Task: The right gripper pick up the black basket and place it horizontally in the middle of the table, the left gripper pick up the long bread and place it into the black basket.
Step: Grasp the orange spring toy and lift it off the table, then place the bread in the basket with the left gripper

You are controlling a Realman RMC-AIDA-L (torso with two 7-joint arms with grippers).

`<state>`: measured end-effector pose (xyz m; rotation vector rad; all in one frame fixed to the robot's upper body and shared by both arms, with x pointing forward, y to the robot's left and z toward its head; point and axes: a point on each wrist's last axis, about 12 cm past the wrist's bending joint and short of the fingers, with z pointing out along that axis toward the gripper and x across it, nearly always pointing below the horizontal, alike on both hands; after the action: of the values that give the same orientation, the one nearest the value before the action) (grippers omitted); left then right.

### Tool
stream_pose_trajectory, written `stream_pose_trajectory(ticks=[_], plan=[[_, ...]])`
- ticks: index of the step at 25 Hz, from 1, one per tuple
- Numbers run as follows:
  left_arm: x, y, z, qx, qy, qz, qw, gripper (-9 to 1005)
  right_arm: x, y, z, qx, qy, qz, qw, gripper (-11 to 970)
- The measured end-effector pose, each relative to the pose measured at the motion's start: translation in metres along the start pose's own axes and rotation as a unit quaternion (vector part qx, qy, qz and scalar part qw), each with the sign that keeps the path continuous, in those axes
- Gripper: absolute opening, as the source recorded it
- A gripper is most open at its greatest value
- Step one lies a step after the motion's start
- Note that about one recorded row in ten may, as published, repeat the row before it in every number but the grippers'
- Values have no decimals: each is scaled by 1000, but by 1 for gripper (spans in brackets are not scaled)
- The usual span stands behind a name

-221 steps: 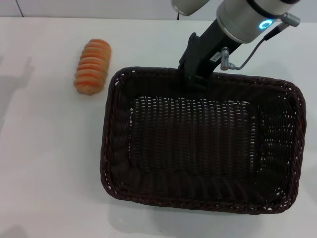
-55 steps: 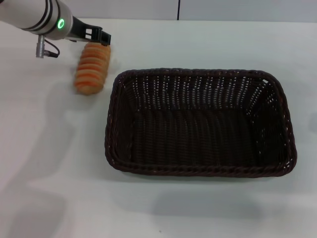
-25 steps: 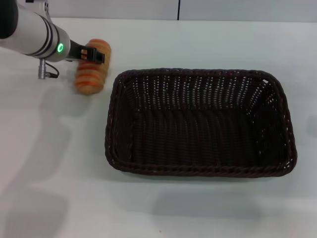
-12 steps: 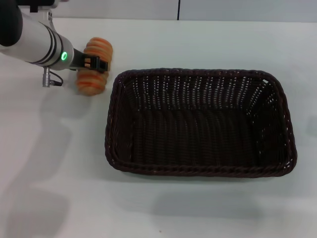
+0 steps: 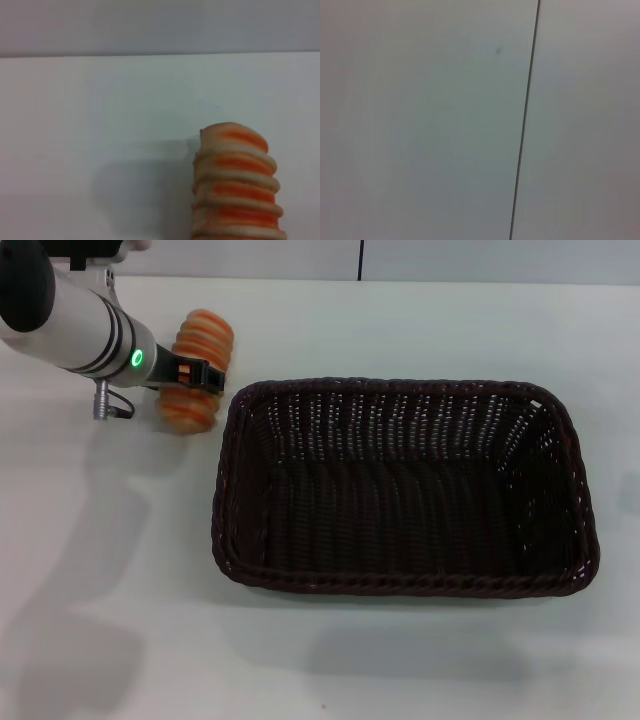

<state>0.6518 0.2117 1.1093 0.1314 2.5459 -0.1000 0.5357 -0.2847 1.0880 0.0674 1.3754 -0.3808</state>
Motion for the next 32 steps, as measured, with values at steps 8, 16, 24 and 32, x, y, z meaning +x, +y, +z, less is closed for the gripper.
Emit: stream_pose_trajectory(ticks=[8,16,24,32], plan=[[-2,-1,-2,6,-3,-4,1000,715,0,-1,-1,2,0,2,1000,329],[-7,4,-13,10,-39,-5,999,607,0,-2,-2,3,0,2,1000,328],[-19,25,-55,11,-119,-15,993,535,-1,-3,-1,5,-2,2,1000,328],[-15,53,-114,99,-140,-13,985,469,-3,-8,5,23,-5,-11,1000,329]])
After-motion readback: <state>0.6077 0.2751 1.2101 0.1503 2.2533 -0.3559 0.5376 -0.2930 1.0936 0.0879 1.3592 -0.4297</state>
